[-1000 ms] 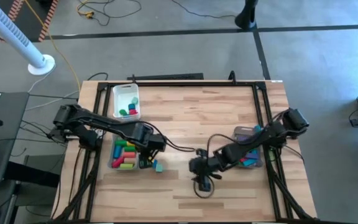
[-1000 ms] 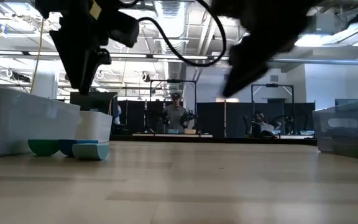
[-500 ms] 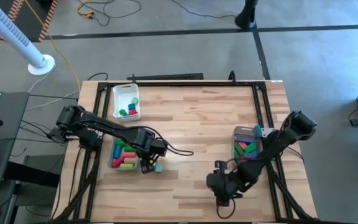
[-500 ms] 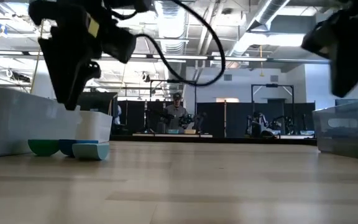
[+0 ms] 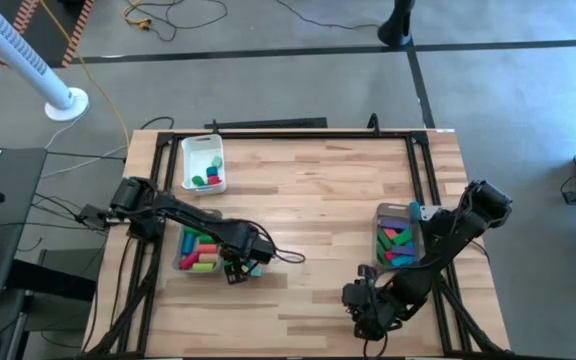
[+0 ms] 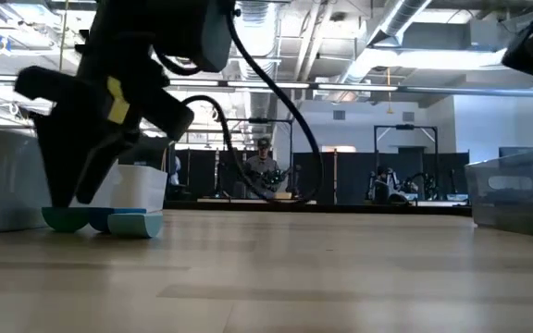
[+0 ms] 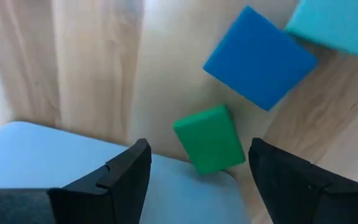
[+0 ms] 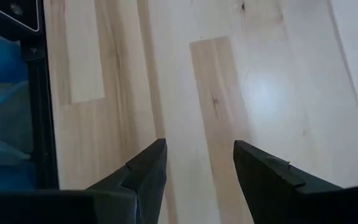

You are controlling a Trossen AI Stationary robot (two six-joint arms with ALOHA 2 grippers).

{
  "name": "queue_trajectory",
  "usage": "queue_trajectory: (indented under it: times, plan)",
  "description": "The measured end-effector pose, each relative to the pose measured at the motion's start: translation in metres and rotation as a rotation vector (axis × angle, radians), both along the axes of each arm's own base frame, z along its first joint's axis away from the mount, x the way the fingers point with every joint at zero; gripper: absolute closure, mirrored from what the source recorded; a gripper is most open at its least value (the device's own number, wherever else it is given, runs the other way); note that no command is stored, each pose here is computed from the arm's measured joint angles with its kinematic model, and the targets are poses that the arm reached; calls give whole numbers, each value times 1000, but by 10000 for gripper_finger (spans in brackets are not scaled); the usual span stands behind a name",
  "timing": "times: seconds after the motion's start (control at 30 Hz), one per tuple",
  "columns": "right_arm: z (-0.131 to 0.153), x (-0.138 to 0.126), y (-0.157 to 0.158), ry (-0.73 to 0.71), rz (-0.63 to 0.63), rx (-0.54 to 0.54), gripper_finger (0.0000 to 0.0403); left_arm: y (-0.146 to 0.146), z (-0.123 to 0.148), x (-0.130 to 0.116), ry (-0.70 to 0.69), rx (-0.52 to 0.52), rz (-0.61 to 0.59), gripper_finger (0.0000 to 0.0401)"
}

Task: Sort blocks by size
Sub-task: Put the dark green semicircular block into the white bin

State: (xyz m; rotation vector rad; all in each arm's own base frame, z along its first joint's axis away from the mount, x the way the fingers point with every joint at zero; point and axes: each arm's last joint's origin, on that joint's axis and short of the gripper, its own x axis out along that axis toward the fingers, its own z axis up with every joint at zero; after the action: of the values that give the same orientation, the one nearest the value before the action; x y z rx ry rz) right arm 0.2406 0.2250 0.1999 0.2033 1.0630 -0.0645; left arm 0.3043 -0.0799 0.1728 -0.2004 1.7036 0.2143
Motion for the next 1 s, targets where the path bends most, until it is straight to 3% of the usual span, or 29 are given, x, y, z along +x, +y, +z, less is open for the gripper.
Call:
queue_trajectory:
  times: [0.53, 0.83, 1.0]
  plan:
    - [0, -7, 6, -13, -50, 13, 191, -6, -6, 3, -32, 69, 6, 143]
    - [0, -7, 6, -13, -45, 4, 191, -7, -15, -1, -19, 36, -4, 196]
    - [0, -6, 5, -26, -54, -8, 191, -9, -21, -4, -16, -5, -4, 200]
